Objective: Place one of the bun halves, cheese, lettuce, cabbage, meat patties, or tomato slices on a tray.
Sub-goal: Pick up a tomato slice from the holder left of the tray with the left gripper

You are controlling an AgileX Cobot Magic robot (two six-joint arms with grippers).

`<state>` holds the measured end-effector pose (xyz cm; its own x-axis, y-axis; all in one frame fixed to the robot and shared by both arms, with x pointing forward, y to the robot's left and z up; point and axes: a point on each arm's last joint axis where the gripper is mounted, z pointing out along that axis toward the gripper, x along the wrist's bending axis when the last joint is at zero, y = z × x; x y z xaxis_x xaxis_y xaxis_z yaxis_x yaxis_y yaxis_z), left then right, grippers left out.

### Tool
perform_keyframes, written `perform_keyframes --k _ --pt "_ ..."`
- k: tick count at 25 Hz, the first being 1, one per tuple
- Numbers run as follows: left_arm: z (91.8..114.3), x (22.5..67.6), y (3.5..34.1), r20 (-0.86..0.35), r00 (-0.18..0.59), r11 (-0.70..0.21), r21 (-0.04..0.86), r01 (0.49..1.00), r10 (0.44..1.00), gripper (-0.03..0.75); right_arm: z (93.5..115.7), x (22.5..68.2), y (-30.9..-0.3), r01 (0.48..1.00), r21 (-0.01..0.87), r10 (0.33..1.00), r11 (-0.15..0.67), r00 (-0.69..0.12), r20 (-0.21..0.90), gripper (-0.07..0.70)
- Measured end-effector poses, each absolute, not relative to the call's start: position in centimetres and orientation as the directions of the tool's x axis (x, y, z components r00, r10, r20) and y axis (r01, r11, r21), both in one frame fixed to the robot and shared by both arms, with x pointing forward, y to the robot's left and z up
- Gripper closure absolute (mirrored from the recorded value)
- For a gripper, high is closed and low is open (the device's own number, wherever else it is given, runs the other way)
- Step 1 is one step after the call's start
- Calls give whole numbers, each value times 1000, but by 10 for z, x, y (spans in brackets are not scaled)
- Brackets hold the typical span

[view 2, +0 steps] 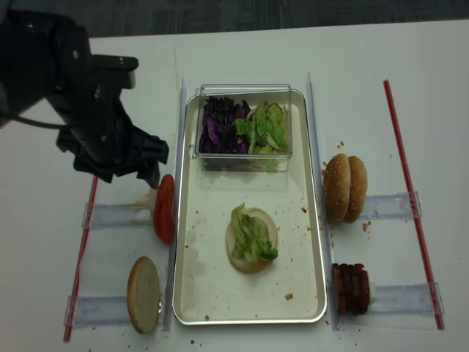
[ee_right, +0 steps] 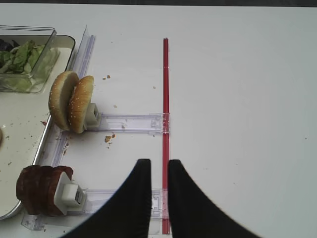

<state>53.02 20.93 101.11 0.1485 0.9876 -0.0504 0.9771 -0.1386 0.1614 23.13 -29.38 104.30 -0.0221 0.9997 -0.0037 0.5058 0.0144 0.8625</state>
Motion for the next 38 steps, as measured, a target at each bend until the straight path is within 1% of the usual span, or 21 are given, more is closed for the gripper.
perform_keyframes --k 4,10,13,18,25,28,38 --pt "1012 523 183 -85 187 -169 182 969 979 131 1043 231 -294 506 863 1000 14 -22 -4 533" --pt "1012 522 177 -106 167 -145 189 971 980 133 1043 231 -294 506 863 1000 14 -22 -4 589" --pt "1007 524 175 -120 157 -135 170 976 980 137 1043 231 -294 506 863 1000 14 -22 -4 591" --pt "991 529 170 -136 146 -130 120 984 980 137 1043 231 -294 506 863 1000 14 -22 -4 591" --pt "991 529 168 -156 147 -128 123 984 977 157 1043 231 -294 506 863 1000 15 -22 -4 591" --pt "991 529 167 -173 155 -134 125 983 973 159 1043 231 -294 506 863 1000 15 -22 -4 591" --pt "991 530 166 -174 158 -135 139 981 972 160 1043 231 -294 506 863 1000 15 -22 -4 592"
